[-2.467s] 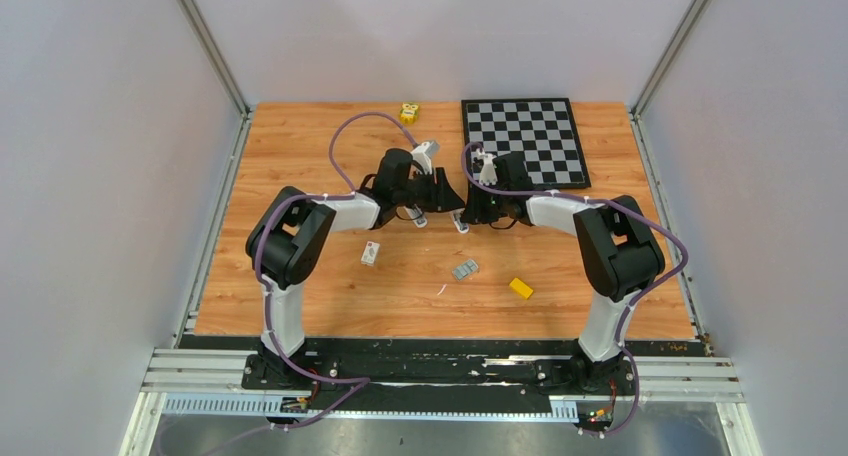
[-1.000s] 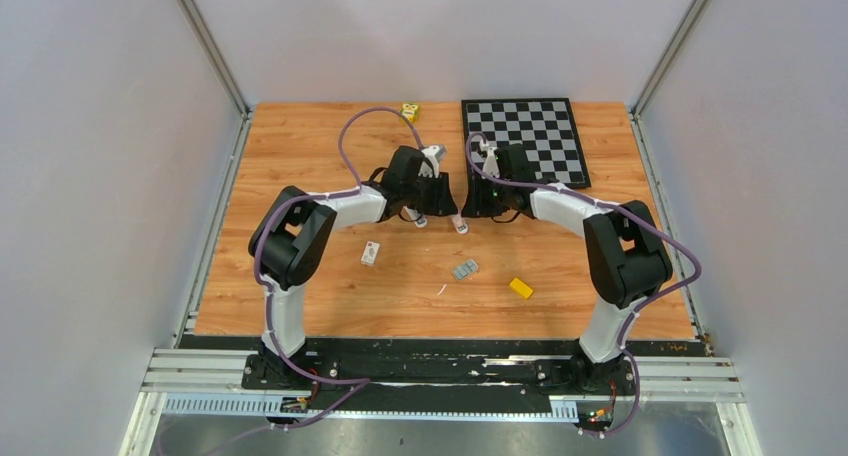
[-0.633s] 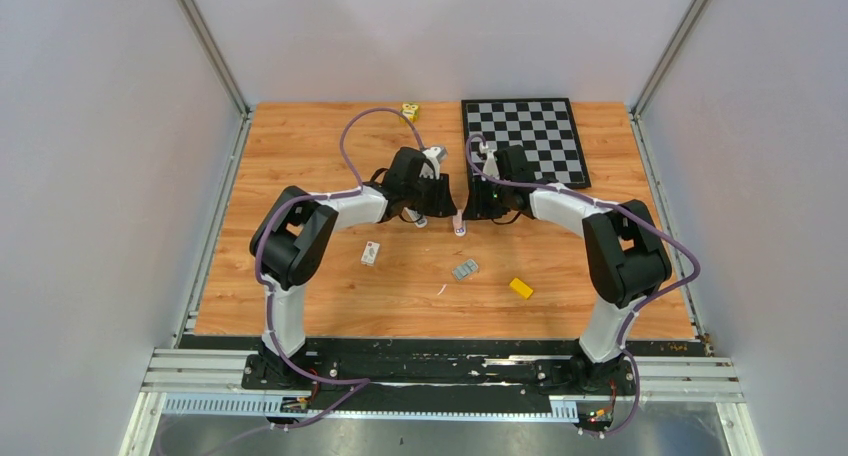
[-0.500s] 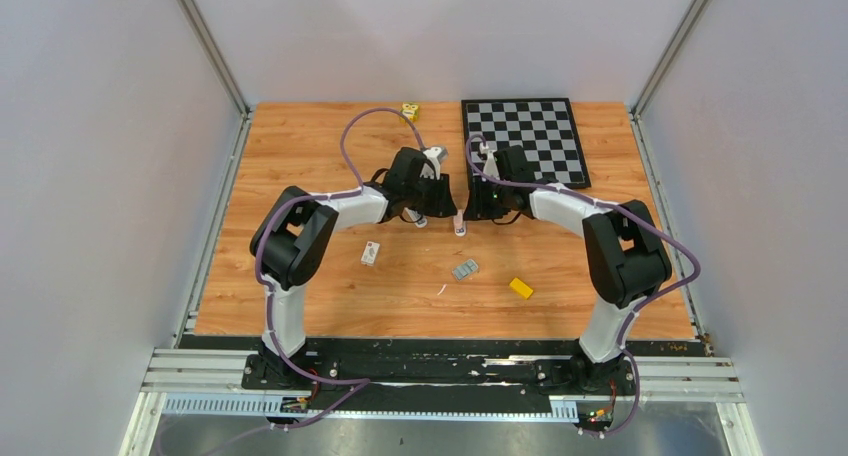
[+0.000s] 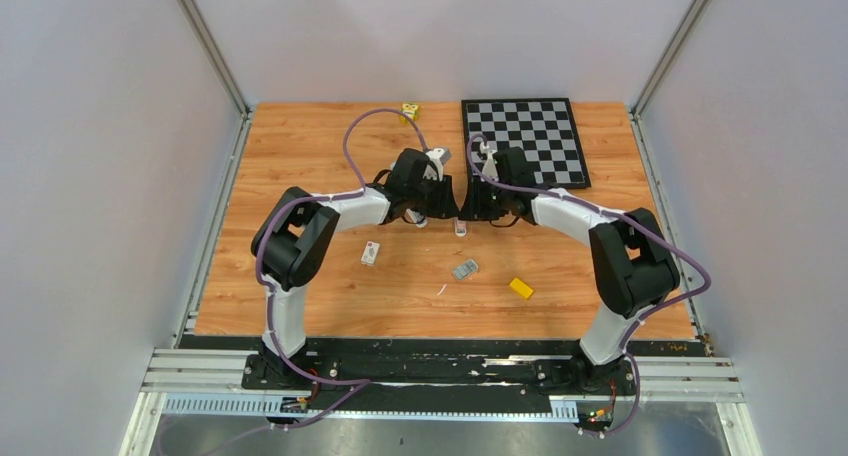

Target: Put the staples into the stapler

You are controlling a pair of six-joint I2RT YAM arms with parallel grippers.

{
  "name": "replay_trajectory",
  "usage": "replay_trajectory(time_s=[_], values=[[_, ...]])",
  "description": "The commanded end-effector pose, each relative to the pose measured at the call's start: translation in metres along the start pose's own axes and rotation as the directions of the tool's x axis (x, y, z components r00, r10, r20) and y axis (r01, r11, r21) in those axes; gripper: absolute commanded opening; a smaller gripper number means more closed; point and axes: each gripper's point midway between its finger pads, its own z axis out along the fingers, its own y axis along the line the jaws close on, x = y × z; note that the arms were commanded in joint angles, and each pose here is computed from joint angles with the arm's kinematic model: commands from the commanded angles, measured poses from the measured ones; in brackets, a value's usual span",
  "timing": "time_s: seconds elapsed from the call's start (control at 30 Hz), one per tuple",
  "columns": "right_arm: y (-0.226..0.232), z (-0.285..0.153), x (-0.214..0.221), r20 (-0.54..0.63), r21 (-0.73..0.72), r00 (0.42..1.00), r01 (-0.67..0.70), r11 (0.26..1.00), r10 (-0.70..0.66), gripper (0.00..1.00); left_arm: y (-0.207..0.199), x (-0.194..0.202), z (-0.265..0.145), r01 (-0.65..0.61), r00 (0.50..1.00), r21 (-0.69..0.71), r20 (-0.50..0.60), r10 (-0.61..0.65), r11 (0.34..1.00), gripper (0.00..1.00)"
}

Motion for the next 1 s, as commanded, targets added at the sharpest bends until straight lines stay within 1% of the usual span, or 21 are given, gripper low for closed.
replay_trajectory(time_s=[0.0, 0.17, 0.3, 0.63, 0.77, 0.83, 0.97], values=[[0.007, 0.005, 0.012, -0.030, -0.014, 1.000, -0.009, 1.000, 0.009, 0.34, 0.003, 0.019, 0.004, -0.014, 0.998, -0.016, -0.056, 0.013, 1.000, 0.38], [-0.003, 0.012, 0.025, -0.063, 0.032, 0.998, 0.002, 0.999, 0.000, 0.29, 0.007, 0.024, 0.003, -0.009, 0.998, -0.034, -0.069, 0.007, 0.999, 0.37], [-0.015, 0.019, 0.045, -0.123, 0.067, 0.992, -0.006, 0.998, 0.014, 0.25, 0.008, 0.034, 0.005, -0.012, 0.996, -0.038, -0.088, 0.008, 0.999, 0.36], [-0.035, 0.022, 0.071, -0.186, 0.141, 0.982, -0.002, 0.990, 0.028, 0.22, 0.011, 0.044, 0.006, -0.005, 0.994, -0.048, -0.105, -0.001, 0.999, 0.36], [-0.031, 0.020, 0.064, -0.181, 0.132, 0.983, 0.006, 0.991, 0.018, 0.22, 0.009, 0.040, 0.004, -0.009, 0.995, -0.050, -0.102, 0.004, 0.999, 0.36], [-0.022, 0.014, 0.049, -0.156, 0.115, 0.988, 0.023, 0.993, -0.004, 0.23, 0.005, 0.033, 0.000, -0.009, 0.995, -0.046, -0.097, 0.005, 0.999, 0.36], [-0.002, -0.007, 0.023, -0.099, 0.076, 0.994, 0.054, 0.996, -0.046, 0.29, -0.012, 0.004, -0.020, -0.016, 0.999, -0.036, -0.034, 0.014, 0.999, 0.36]])
